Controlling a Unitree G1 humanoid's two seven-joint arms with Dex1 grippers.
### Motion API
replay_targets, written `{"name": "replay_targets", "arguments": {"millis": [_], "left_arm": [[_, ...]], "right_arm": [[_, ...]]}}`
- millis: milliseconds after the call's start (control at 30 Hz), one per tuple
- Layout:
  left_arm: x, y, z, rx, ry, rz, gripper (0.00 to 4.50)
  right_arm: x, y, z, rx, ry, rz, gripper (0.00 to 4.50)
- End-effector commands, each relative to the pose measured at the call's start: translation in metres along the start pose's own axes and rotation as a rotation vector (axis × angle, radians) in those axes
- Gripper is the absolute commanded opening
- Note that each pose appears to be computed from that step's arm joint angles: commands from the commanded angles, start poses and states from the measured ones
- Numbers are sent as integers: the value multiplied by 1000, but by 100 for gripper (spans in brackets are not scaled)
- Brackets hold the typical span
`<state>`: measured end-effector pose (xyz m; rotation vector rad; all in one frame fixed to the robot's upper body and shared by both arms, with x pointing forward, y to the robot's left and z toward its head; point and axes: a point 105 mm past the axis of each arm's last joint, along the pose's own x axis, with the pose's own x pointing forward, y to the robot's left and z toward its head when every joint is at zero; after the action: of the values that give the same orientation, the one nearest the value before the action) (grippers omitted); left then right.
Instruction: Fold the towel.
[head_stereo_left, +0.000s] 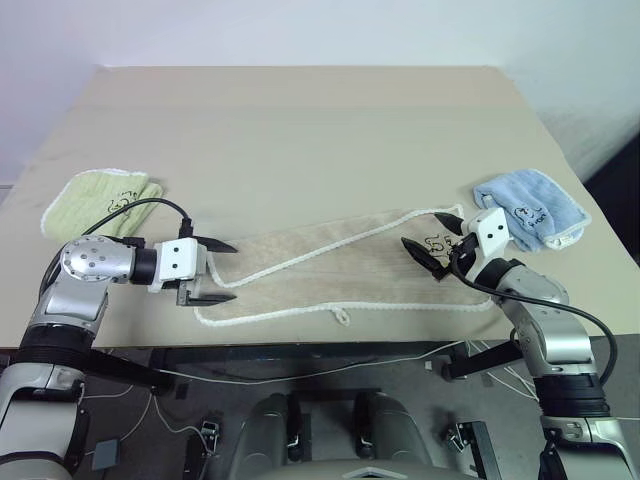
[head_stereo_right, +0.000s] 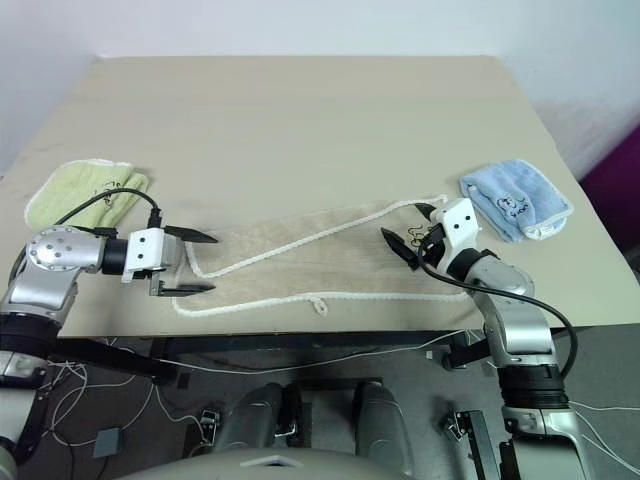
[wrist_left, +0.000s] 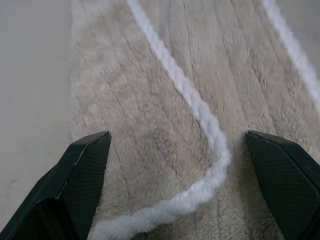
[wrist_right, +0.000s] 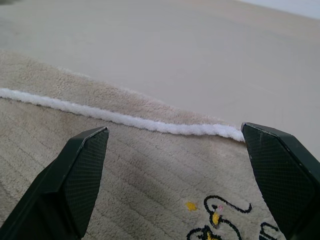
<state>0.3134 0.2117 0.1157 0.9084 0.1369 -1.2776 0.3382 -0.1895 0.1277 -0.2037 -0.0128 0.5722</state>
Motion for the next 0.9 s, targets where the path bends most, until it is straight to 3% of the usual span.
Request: {"name": "replay_targets", "arguments": {"millis": [33, 200, 300, 700, 900], "left_arm": [[-3, 4, -2, 59, 40, -1, 448], [-3, 15, -3, 86, 47, 63, 448], [-4, 13, -4, 87, 44, 51, 390], [-9, -1, 2, -41, -74, 10, 1], [-14, 7, 9, -128, -157, 73, 1]], "right_arm": [[0, -2, 18, -42, -62, -11, 450], [2, -1, 17, -41, -64, -6, 450], [3, -1, 18, -42, -65, -3, 450], [5, -2, 18, -50, -60, -1, 450], [6, -2, 19, -67, -62, 7, 450]]}}
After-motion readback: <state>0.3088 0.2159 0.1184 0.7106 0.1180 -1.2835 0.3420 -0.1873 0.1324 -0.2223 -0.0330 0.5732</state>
